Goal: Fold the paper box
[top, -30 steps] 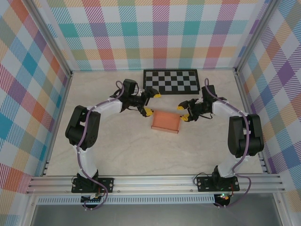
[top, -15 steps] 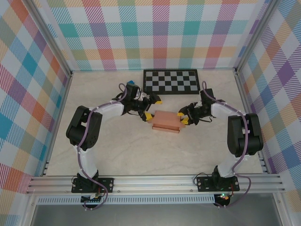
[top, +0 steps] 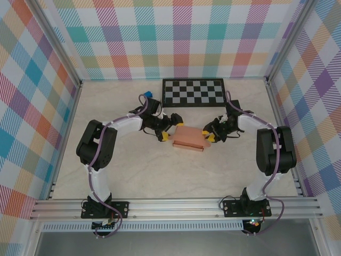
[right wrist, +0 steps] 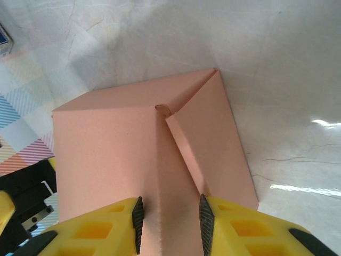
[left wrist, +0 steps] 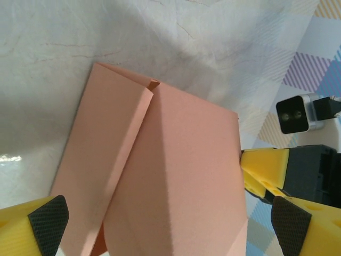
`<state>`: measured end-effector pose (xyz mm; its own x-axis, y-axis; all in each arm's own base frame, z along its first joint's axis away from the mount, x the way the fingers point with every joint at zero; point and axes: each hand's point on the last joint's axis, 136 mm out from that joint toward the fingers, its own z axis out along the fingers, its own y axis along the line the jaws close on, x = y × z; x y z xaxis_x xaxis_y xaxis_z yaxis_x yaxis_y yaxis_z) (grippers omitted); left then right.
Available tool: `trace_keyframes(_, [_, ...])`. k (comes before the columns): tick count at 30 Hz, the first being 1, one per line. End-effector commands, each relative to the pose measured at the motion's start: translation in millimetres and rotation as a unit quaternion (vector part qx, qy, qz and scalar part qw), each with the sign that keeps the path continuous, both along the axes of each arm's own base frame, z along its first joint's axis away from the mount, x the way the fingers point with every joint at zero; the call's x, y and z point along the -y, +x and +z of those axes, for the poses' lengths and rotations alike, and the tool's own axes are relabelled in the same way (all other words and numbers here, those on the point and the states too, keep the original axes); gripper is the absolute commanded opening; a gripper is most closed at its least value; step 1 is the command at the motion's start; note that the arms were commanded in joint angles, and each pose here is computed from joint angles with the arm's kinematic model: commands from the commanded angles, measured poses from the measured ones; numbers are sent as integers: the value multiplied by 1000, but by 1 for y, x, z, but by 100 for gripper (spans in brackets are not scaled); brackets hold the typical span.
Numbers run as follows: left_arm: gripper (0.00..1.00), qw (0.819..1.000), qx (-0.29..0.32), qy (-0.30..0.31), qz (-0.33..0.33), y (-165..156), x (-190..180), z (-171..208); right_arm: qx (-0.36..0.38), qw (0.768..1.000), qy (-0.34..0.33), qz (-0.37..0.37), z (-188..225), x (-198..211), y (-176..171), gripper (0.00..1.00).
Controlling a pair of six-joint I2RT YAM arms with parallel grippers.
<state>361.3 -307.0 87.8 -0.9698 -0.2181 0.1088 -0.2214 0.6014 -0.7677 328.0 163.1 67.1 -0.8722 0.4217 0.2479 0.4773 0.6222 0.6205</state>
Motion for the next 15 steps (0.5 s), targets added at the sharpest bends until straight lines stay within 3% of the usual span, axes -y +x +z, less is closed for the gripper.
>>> trace_keyframes(1, [100,998,37,38,-30,0,-7,4,12,999,-30,18,4,5,-3,35])
trace_keyframes(8, [100,986,97,110,-75,1,-25,16,37,997,-58,36,23,12,0,40])
trace_keyframes(12, [100,978,133,125,-102,-2,-28,25,53,995,-70,50,31,15,0,44])
trace_keyframes(15, [100,977,127,122,-118,-13,-21,12,56,994,-73,61,33,15,-5,48])
